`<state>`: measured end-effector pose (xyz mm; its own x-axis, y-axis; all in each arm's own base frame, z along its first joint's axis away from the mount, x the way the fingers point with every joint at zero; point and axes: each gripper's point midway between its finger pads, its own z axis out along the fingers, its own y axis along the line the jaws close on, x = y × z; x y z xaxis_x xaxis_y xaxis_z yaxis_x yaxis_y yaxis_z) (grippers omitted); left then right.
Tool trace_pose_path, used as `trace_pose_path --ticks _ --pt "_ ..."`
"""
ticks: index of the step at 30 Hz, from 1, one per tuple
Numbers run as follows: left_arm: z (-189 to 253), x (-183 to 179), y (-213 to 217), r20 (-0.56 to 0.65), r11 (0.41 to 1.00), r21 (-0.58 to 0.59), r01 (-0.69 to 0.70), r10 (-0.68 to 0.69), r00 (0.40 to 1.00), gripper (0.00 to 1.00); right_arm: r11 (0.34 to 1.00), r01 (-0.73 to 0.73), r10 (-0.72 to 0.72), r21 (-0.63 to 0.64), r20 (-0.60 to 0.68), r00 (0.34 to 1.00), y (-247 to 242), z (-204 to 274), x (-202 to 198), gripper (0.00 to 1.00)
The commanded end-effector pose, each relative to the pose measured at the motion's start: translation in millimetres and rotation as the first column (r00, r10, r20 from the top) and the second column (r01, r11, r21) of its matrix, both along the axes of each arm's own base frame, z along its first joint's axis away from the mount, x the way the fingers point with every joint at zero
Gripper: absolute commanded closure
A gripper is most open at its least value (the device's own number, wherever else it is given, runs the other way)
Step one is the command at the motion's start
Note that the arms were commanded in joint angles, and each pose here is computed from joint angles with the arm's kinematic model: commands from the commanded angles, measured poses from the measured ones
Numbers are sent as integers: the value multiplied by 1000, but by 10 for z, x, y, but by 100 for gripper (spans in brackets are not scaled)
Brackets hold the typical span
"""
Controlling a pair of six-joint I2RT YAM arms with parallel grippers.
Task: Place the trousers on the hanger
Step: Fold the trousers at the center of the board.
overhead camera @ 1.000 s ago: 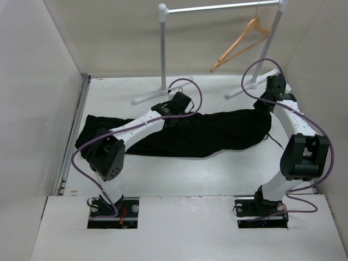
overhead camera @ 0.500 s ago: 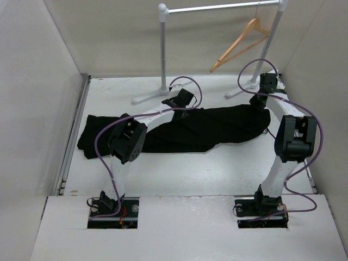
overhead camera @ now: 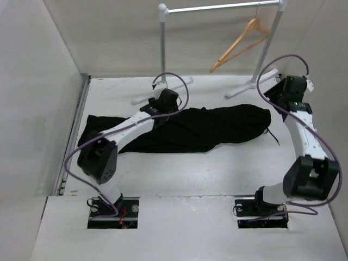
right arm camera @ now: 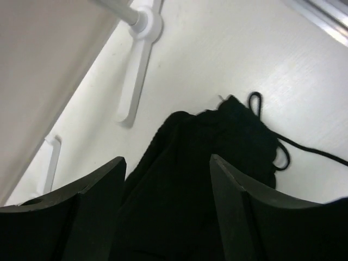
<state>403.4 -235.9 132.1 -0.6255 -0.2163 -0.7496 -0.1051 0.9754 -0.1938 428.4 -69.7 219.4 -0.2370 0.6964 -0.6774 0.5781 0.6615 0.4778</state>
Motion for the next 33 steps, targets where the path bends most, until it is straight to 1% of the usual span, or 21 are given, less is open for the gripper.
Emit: trace_pose_path --ticks 1,4,6,10,12,15,17,18,20,21,23,24,26,28,30,33 --pt "349 -114 192 108 999 -23 -31 33 994 40 997 15 -13 77 -31 999 15 -359 -290 31" --pt "112 -280 338 77 999 -19 -44 46 996 41 985 13 -1 170 -72 997 83 -818 -487 31" --pt "-88 -337 501 41 996 -24 -83 84 996 41 974 9 8 226 -74 997 115 -1013 -539 31" --pt "-335 -395 875 -5 986 -32 -166 166 986 44 958 -6 31 286 -81 996 159 -1263 -514 31" --pt "-452 -431 1091 -17 977 -24 -213 212 977 44 949 -1 37 315 -107 994 189 -1420 -513 30" --pt "-726 -541 1410 -69 957 1 -289 288 955 45 938 29 25 344 -150 988 194 -1658 -498 31" --pt "-912 -645 1598 -109 943 22 -333 334 936 46 932 43 13 360 -151 988 184 -1733 -446 33" --pt "-988 -694 1682 -126 936 31 -352 353 927 46 929 46 11 367 -150 989 182 -1747 -415 36" --pt "-1109 -787 1814 -156 924 40 -381 383 911 46 926 48 6 373 -144 990 178 -1750 -360 48" --pt "-1147 -826 1858 -167 919 42 -392 393 904 46 926 50 3 375 -138 990 172 -1732 -321 60" --pt "-1166 -883 1902 -177 916 38 -400 400 899 46 927 60 -16 371 -122 992 135 -1666 -290 81" --pt "-1150 -898 1903 -176 916 31 -400 399 900 46 929 67 -31 364 -103 994 97 -1587 -276 86" --pt "-1092 -912 1867 -164 921 20 -389 387 907 46 938 88 -68 335 -71 995 -9 -1422 -287 91" --pt "-1030 -926 1784 -154 931 11 -365 362 919 46 948 129 -125 290 -34 992 -166 -1173 -370 94" --pt "-980 -953 1595 -150 950 2 -313 310 939 46 956 163 -171 244 11 985 -295 -852 -480 94" --pt "-957 -1043 1253 -155 971 -13 -241 236 959 46 972 170 -186 163 89 979 -360 -314 -634 94"
